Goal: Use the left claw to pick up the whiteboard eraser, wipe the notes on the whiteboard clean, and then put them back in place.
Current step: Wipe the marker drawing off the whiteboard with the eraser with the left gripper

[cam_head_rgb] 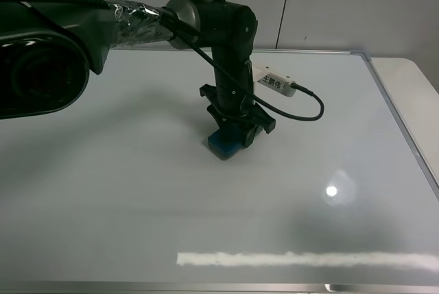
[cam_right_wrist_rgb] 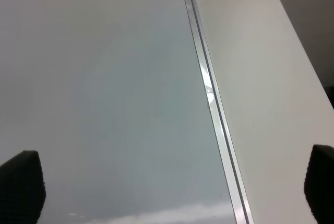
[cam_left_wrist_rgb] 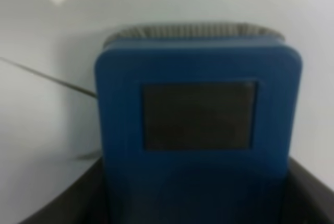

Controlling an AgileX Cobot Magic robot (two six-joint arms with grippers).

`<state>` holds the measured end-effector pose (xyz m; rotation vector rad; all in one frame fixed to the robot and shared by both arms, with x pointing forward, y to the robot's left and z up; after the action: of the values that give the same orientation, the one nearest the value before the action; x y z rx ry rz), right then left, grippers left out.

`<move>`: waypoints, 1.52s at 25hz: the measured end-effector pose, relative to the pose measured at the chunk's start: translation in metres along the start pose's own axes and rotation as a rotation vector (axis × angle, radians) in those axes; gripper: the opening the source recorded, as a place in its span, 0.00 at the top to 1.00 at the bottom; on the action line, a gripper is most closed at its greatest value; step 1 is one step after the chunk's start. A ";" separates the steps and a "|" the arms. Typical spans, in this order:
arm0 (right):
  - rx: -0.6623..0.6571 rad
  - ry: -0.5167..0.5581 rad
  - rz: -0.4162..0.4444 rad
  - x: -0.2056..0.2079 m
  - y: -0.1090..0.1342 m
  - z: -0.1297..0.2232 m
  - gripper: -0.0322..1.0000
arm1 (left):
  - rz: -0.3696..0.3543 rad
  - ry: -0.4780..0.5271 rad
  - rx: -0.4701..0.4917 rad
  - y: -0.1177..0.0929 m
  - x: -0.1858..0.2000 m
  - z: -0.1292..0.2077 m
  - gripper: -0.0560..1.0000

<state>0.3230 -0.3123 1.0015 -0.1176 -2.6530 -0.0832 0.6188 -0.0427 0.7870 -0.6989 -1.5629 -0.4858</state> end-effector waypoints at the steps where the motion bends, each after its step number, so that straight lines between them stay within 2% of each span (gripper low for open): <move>1: 0.000 0.000 0.000 0.000 0.000 0.000 0.01 | -0.013 -0.002 0.010 0.011 0.001 -0.002 0.43; 10: 0.000 0.000 0.000 0.000 0.000 0.000 0.01 | -0.147 -0.012 0.140 0.107 0.009 0.005 0.43; 13: 0.000 0.000 0.000 0.000 0.000 0.000 0.01 | -0.185 -0.009 0.165 0.130 0.013 0.010 0.43; 15: 0.000 0.000 0.000 0.000 0.000 0.000 0.01 | -0.200 -0.007 0.172 0.138 0.014 0.012 0.43; 19: 0.000 0.000 0.000 0.000 0.000 0.000 0.01 | -0.204 -0.006 0.164 0.136 0.014 0.011 0.43; 22: 0.000 0.000 0.000 0.000 0.000 0.000 0.01 | -0.208 -0.004 0.143 0.128 0.013 0.009 0.43; 25: 0.000 0.000 0.000 0.000 0.000 0.000 0.01 | -0.190 0.014 0.104 0.102 0.010 0.007 0.43; 34: 0.000 0.000 0.000 0.000 0.000 0.000 0.01 | -0.111 0.078 -0.068 -0.006 -0.003 0.009 0.43; 38: 0.000 0.000 0.000 0.000 0.000 0.000 0.01 | -0.054 0.087 -0.120 -0.053 -0.006 0.012 0.43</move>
<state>0.3230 -0.3123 1.0015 -0.1176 -2.6530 -0.0832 0.5736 -0.0741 0.7842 -0.7186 -1.4834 -0.6464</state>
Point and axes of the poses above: a point on each arm's last joint axis where the gripper is mounted, x pointing back along that axis away from the gripper, y along the wrist's bending axis when the last joint is at zero, z = x × y, the point moved 10 cm from there along -x, pointing out along that axis toward the gripper, and after that the axes turned 3 degrees about -x, right-handed, at the moved point
